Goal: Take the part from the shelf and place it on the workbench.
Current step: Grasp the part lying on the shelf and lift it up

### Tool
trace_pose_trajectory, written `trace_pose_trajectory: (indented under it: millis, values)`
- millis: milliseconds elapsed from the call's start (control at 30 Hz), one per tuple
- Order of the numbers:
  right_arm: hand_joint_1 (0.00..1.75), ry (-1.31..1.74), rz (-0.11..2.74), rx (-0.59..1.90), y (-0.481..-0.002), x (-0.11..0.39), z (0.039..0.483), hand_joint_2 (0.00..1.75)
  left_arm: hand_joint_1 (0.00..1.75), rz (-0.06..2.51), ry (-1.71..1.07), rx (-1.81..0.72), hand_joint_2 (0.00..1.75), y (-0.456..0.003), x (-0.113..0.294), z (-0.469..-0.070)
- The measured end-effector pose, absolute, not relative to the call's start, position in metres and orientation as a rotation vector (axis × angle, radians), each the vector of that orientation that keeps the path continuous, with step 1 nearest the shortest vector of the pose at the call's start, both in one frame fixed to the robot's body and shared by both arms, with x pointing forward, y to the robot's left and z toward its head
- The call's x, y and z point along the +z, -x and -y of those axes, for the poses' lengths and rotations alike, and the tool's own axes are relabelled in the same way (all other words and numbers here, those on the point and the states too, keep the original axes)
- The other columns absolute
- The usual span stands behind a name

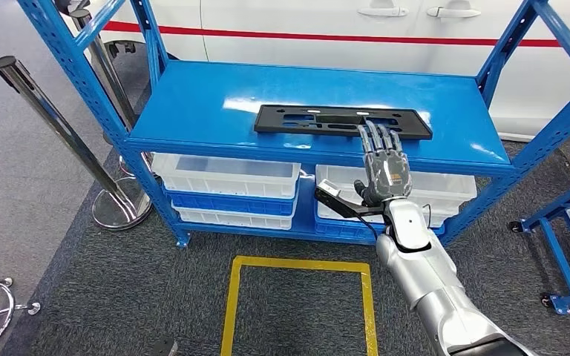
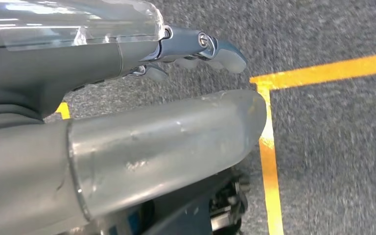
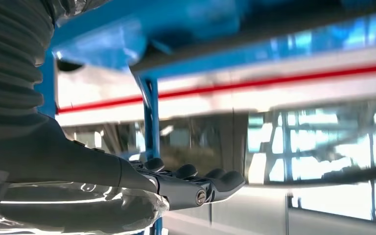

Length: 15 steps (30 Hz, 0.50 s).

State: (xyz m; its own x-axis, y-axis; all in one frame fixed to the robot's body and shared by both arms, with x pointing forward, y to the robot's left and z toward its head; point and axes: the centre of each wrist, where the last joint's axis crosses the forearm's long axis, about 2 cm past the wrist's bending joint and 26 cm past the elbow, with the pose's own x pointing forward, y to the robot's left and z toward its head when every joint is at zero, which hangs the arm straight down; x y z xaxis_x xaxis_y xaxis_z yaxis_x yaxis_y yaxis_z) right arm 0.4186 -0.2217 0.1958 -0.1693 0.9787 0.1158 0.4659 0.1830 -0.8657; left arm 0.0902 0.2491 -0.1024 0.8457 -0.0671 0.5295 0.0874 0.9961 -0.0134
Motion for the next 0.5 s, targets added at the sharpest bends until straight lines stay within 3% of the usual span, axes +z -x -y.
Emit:
trace_pose_trajectory:
  millis: [500]
  values:
    - [0.00, 1.598, 2.116, 0.981, -0.387, 0.238, 0.138, 1.75, 0.00, 0.571, 0.053, -0.135, 0.00, -0.103, -0.099, -0.246]
